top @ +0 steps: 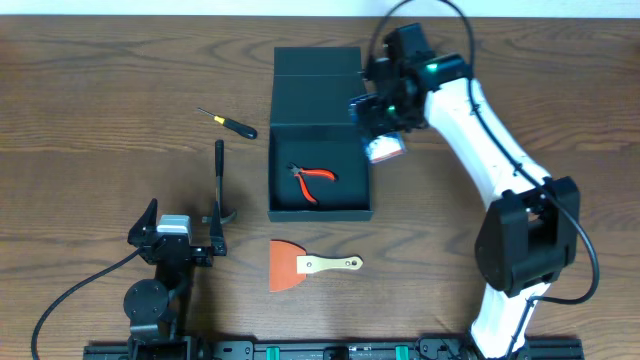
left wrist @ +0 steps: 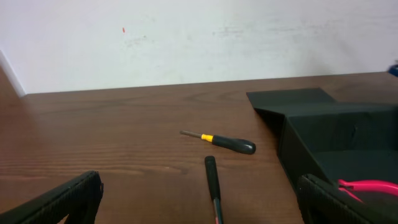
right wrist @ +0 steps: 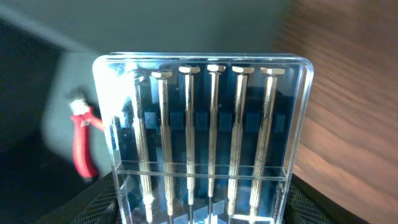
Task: Pack container
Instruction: 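Carry the screwdriver case into the black box and lower it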
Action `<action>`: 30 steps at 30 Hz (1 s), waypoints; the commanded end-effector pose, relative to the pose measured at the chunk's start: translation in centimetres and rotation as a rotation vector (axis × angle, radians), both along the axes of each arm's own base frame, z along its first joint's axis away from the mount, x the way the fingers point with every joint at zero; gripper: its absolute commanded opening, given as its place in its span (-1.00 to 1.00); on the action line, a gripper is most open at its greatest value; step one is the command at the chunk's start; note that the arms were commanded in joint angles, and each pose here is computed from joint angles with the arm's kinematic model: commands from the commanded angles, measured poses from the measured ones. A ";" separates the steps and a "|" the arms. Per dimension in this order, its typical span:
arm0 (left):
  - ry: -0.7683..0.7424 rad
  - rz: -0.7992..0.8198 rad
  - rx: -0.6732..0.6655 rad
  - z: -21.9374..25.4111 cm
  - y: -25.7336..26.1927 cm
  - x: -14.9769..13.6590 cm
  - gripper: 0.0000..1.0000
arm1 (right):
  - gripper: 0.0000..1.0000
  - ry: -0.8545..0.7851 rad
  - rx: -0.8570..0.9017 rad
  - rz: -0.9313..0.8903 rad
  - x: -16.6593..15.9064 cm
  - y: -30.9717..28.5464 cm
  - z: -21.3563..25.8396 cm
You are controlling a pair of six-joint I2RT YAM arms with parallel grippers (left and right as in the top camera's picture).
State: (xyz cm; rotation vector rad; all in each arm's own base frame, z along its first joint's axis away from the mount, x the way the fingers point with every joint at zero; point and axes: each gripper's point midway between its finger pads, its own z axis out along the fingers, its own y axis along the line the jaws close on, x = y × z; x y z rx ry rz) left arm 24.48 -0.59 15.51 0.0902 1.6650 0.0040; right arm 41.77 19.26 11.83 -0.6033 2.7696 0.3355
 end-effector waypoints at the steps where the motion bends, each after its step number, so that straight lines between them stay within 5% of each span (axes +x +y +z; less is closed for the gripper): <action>1: 0.046 -0.003 0.010 -1.6 0.0 -0.1 0.97 | 0.05 -0.068 0.015 0.195 -0.8 3.8 1.5; 10: 0.046 -0.003 0.010 -1.6 0.0 -0.1 0.97 | 0.14 -0.146 -0.070 0.495 -3.6 8.2 1.3; 30: 0.046 -0.003 0.010 -1.6 0.0 -0.1 0.97 | 0.17 0.003 -0.177 0.641 -5.8 9.4 -6.4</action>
